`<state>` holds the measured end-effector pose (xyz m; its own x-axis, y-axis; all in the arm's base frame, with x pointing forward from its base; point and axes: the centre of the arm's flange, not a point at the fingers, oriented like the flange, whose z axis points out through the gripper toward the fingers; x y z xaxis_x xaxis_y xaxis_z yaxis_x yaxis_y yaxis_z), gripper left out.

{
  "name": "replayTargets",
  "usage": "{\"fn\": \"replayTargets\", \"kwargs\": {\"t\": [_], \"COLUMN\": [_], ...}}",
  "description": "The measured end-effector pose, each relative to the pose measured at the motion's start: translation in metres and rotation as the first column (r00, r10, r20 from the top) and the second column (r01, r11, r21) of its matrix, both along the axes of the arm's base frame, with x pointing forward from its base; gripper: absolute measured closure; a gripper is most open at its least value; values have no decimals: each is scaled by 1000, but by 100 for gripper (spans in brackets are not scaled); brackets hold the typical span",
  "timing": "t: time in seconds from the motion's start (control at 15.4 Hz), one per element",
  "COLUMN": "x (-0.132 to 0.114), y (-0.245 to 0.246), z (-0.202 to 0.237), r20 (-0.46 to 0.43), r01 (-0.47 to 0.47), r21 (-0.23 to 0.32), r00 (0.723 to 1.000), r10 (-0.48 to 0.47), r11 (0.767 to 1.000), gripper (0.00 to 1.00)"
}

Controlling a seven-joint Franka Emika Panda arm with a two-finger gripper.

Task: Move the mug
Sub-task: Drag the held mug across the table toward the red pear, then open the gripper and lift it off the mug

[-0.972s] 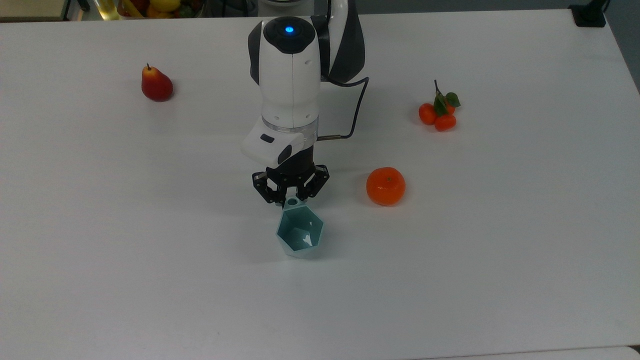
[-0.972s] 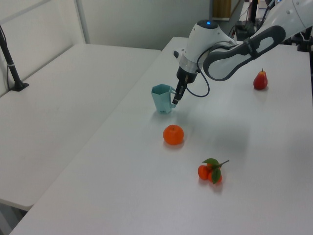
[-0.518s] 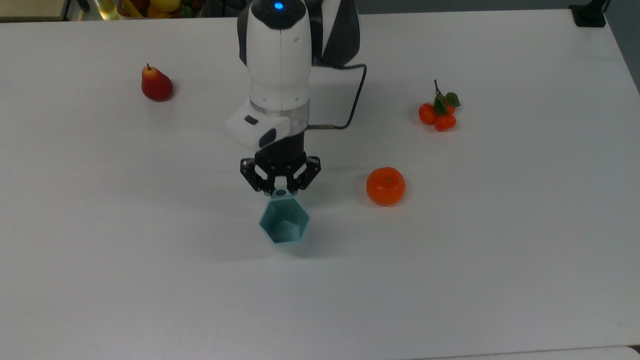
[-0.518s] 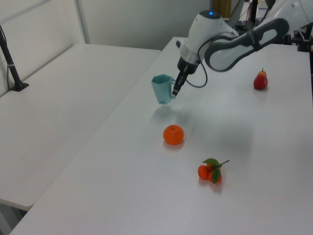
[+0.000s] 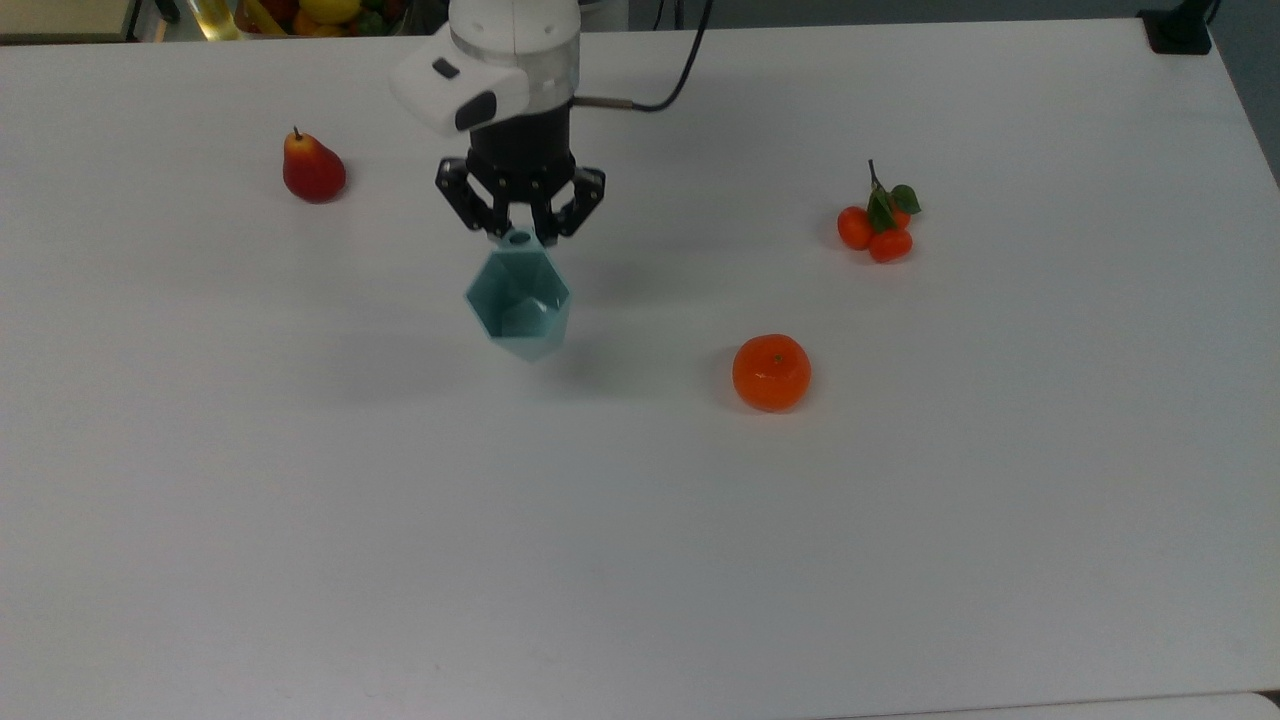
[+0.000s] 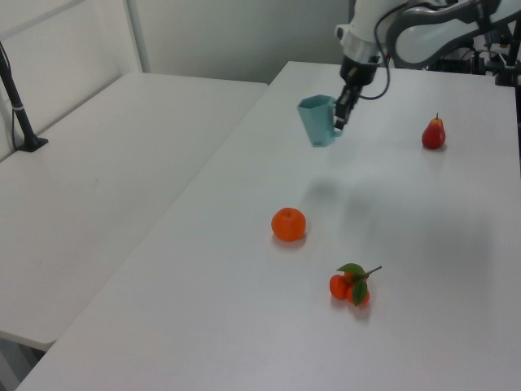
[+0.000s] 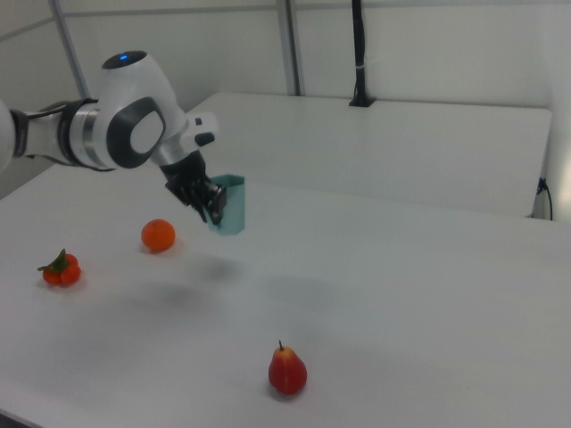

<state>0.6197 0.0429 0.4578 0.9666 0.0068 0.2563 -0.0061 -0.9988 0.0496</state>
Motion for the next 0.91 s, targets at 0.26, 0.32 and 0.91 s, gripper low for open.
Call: {"fn": "replayTargets", "kwargs": {"t": [0.26,0.32,0.91], "x": [-58,-68,-81], "y": [-5,-5,0], "z": [-38,-49,-87], "r20": [-102,-124,-129], "r01": [51,66,92], "r21": [3,3,12], "r00": [993,990,988], "r10": [-51,-65,-90], "r11": [999,998,996], "gripper": [76,76,74]}}
